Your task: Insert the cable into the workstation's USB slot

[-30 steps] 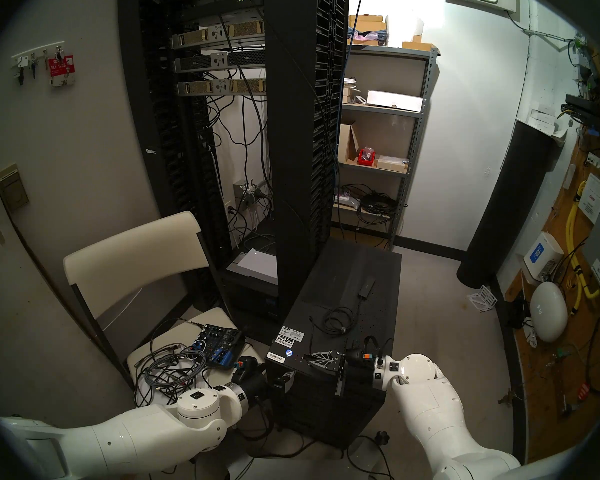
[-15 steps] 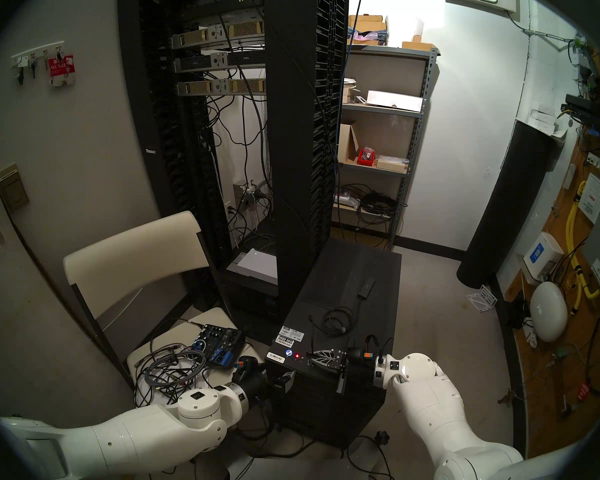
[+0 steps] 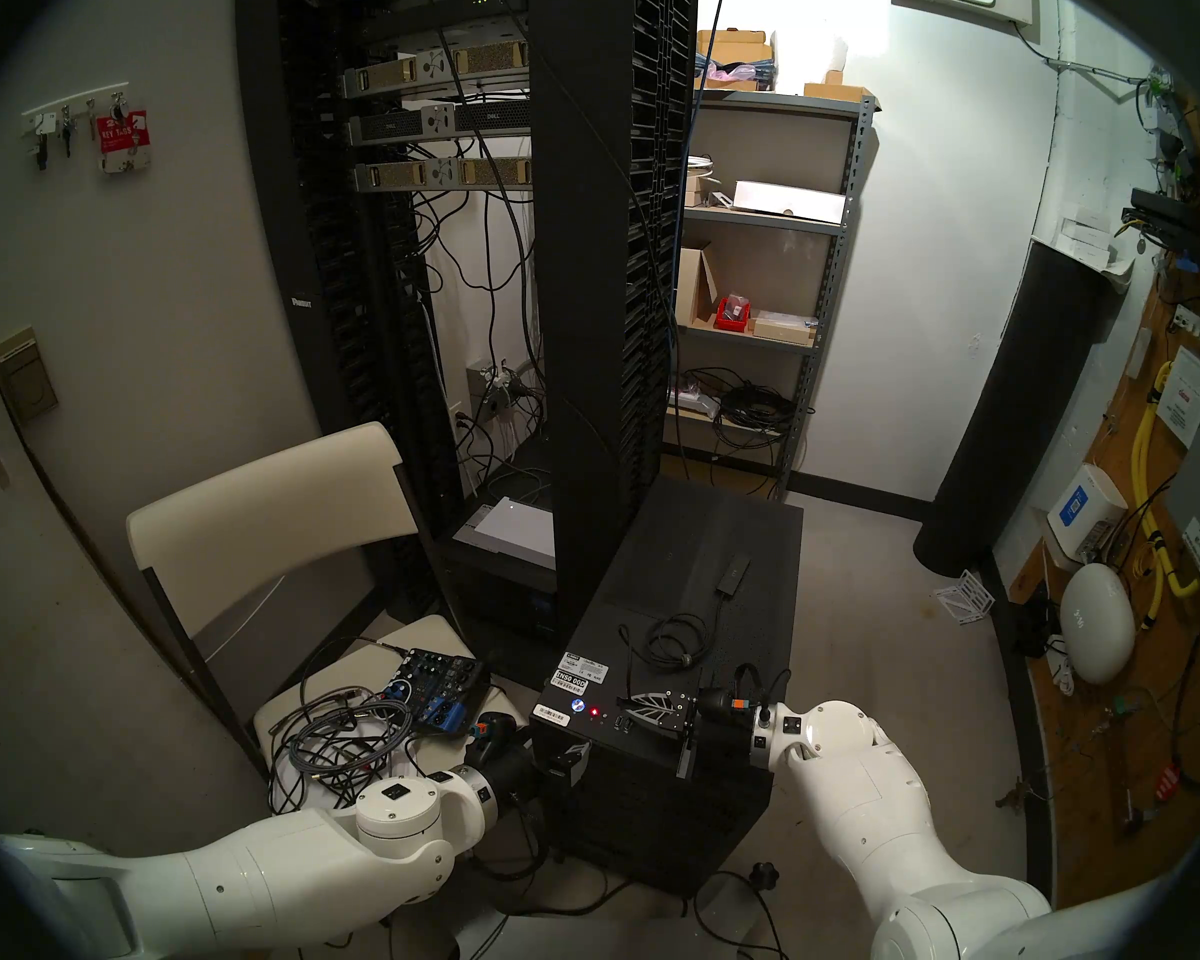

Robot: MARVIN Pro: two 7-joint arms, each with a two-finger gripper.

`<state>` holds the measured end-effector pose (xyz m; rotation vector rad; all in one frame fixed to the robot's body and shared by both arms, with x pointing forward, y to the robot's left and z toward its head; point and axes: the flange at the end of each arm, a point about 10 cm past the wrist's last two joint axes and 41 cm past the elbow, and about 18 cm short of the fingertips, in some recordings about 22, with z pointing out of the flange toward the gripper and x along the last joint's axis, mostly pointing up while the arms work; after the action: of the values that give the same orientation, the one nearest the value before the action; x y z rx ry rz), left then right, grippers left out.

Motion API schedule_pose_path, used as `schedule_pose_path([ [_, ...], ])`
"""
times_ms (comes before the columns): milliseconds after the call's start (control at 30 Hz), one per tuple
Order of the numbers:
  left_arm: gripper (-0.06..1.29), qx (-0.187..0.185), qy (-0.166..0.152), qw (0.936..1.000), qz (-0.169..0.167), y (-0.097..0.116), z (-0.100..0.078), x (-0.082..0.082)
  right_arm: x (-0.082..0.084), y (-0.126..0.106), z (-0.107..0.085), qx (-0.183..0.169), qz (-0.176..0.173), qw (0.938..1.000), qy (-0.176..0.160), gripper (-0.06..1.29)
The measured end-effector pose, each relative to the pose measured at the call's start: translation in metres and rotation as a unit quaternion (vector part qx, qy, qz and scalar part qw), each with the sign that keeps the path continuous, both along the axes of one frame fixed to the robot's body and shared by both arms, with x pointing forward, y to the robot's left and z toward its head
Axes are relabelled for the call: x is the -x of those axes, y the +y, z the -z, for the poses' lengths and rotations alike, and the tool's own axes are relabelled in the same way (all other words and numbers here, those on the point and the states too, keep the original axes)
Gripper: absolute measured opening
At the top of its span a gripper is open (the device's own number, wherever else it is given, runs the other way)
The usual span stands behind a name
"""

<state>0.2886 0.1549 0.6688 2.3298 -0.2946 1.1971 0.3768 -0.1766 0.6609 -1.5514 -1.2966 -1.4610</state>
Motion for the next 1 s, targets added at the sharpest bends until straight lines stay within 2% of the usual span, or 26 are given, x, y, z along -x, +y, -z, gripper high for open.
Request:
schedule_pose_path([
  [1000, 1.18, 0.004, 0.000, 1.0000, -0.003, 0.000, 0.000, 0.001, -0.001, 0.011, 0.004, 0.008, -0.025, 0.9996, 0.011, -0.02],
])
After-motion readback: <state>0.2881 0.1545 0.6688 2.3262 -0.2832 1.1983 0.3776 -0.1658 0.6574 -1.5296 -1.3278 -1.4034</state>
